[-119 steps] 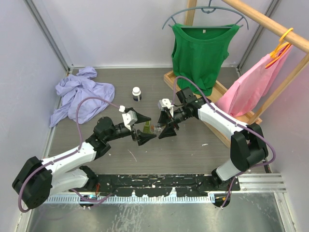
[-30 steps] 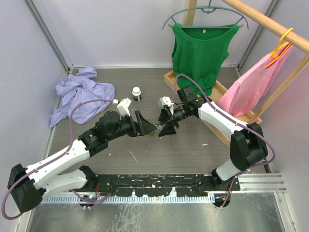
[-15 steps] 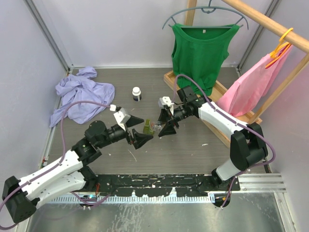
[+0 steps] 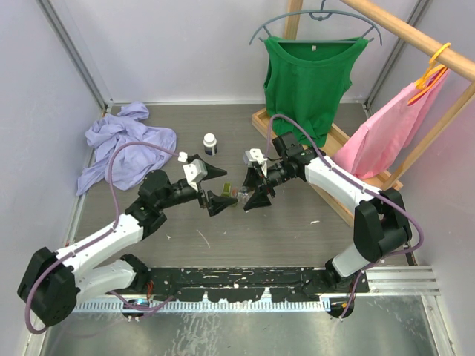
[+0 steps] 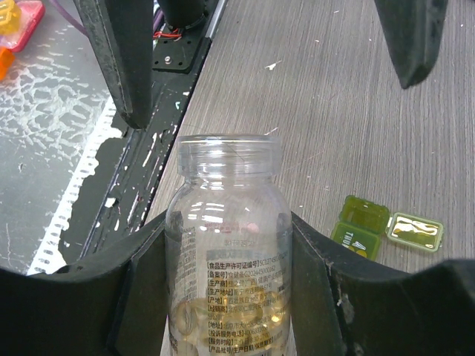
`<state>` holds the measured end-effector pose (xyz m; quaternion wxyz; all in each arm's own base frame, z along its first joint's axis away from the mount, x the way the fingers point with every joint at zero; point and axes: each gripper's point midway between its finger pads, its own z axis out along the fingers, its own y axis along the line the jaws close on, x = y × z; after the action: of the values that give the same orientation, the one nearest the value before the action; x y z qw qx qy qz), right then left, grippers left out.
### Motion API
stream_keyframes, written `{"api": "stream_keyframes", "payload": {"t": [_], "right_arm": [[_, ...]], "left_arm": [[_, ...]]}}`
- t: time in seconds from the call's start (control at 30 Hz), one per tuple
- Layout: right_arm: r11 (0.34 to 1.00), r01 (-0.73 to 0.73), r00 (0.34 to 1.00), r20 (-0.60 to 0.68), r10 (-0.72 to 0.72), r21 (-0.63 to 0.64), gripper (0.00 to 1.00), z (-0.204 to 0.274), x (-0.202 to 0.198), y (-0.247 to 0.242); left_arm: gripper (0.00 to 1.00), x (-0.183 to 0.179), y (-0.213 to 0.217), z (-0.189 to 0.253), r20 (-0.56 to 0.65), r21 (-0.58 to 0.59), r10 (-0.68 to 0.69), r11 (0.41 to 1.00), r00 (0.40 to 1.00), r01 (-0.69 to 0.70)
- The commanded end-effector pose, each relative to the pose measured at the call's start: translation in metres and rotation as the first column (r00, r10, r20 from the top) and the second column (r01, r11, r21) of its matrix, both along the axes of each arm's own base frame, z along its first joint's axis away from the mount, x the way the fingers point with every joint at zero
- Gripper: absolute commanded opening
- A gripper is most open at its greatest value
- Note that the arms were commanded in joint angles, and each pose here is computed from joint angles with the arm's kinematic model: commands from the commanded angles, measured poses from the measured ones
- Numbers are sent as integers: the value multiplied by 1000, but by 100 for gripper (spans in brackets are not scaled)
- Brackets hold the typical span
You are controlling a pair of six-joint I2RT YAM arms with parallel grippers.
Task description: Sort the pills into containers
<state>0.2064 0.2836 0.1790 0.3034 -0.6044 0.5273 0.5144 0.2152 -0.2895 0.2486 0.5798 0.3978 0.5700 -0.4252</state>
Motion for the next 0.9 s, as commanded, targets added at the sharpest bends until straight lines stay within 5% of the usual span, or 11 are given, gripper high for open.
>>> {"api": "stream_keyframes", "payload": {"t": [0.0,0.87], "right_arm": [[999,-15,999,45,13,44,1,16,3,2],[999,-16,999,42,14,44,1,15,3,2]], "left_arm": [[100,-4,-6,33,97,-76,-80,993,992,87],[54,-6,-22,2,-56,-69,-174,983,983,170]]}}
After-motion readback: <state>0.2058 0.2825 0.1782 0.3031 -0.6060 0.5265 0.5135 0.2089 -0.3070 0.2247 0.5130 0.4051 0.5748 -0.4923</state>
